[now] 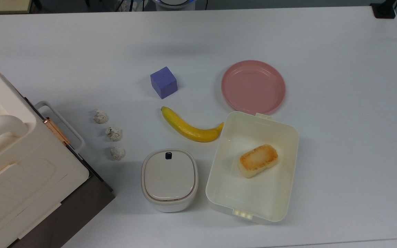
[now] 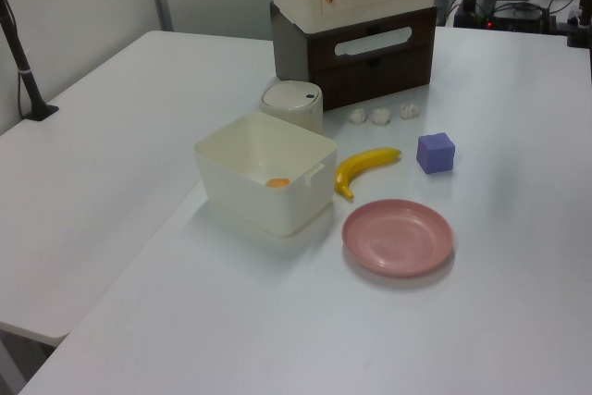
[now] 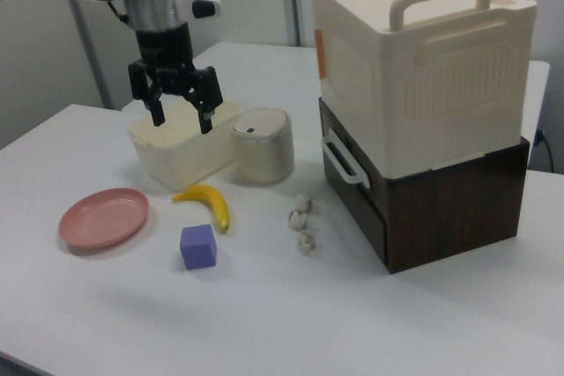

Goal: Put the cube on the table

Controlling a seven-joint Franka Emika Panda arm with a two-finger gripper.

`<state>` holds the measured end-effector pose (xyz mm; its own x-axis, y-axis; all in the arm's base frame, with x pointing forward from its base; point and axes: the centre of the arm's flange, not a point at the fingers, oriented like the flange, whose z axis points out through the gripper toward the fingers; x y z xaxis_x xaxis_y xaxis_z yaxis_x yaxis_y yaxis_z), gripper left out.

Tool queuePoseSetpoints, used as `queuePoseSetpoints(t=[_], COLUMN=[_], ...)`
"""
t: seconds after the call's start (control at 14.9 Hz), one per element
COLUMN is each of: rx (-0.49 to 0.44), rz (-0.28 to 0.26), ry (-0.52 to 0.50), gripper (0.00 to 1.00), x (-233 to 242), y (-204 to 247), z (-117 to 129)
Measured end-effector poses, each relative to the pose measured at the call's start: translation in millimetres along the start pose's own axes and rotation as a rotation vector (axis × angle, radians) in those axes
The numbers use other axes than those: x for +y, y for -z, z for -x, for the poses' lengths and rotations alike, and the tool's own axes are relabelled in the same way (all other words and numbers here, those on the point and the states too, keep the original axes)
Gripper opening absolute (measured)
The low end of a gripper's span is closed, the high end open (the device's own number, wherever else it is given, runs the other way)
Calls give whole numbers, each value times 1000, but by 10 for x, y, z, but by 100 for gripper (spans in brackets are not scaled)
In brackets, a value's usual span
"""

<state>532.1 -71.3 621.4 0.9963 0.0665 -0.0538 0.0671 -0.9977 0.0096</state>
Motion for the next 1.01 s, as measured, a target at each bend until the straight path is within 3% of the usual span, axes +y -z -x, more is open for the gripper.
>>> queuePoseSetpoints(t=[0.54, 0.81, 1.01], rx=[-12, 46, 74], rz=[-1, 6, 7], ry=[-9, -201, -237], gripper=[100, 100, 100], x=[0, -21, -54], y=[-64, -39, -33], z=[-31, -124, -176])
